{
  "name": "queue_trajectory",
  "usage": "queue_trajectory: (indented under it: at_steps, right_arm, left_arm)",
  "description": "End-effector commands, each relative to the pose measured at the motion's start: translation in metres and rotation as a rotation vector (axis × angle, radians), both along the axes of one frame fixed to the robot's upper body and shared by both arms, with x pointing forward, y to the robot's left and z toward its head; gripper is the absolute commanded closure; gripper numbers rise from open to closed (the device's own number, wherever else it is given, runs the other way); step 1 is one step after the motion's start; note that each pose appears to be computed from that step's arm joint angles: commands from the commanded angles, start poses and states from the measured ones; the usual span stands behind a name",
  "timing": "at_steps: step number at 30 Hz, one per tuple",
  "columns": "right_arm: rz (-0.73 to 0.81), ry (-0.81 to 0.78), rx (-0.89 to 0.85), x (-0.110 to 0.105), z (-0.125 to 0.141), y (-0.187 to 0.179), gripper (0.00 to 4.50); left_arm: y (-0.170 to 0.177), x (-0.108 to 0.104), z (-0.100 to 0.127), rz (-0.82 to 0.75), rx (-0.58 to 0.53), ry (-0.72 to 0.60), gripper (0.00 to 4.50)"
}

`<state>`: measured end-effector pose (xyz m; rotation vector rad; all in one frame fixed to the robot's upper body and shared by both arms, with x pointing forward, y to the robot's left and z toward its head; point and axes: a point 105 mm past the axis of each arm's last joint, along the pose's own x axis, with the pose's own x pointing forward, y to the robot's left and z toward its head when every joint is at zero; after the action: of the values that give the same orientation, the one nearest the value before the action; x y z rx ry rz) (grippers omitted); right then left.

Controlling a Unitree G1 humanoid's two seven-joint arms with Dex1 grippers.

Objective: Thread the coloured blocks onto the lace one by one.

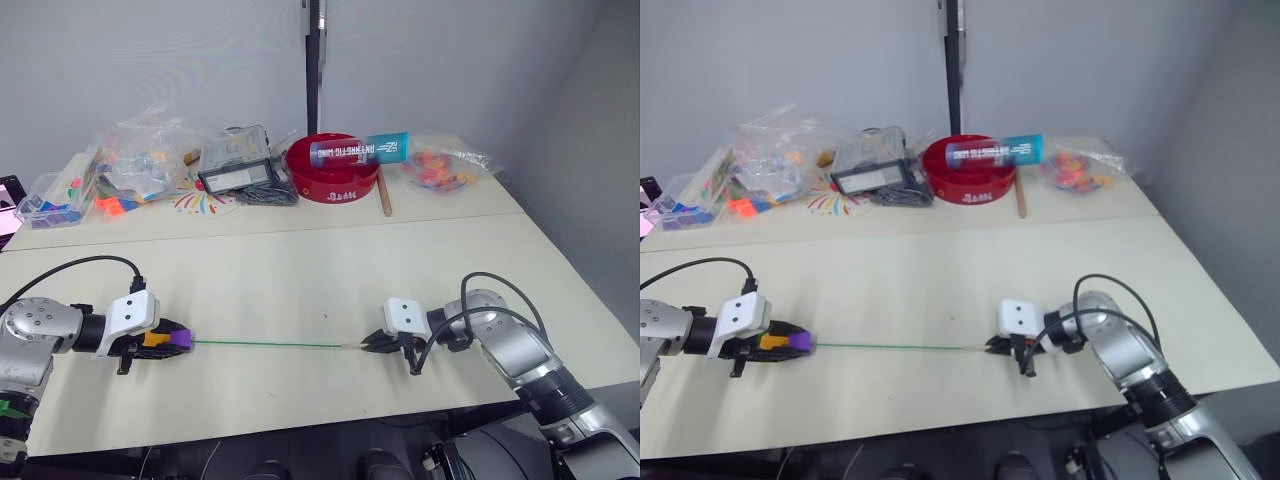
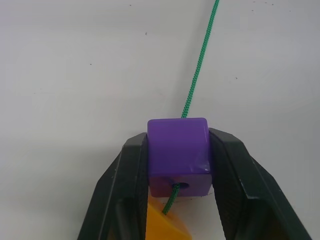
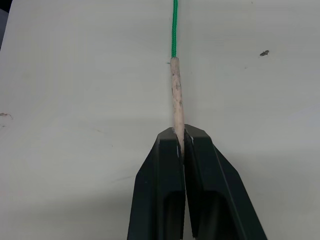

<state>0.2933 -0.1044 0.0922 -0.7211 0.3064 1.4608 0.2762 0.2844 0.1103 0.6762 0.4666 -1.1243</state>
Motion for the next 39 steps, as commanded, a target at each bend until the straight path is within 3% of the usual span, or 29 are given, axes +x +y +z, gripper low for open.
queue_trajectory:
  at_steps: [1,39]
  right_arm:
    - [0.005,-0.044,0.020,0.0033,0.0111,0.0008,4.50]
    - [0.001,-0.023,0.008,0.0101,0.0016,0.0002,4.50]
  left_arm:
    - [0.0065,-0.0092,-0.0140,0.014,0.035,0.078,3.31]
    - [-0.0015,-0.0117,-0.0177,0.011,0.009,0.073,3.31]
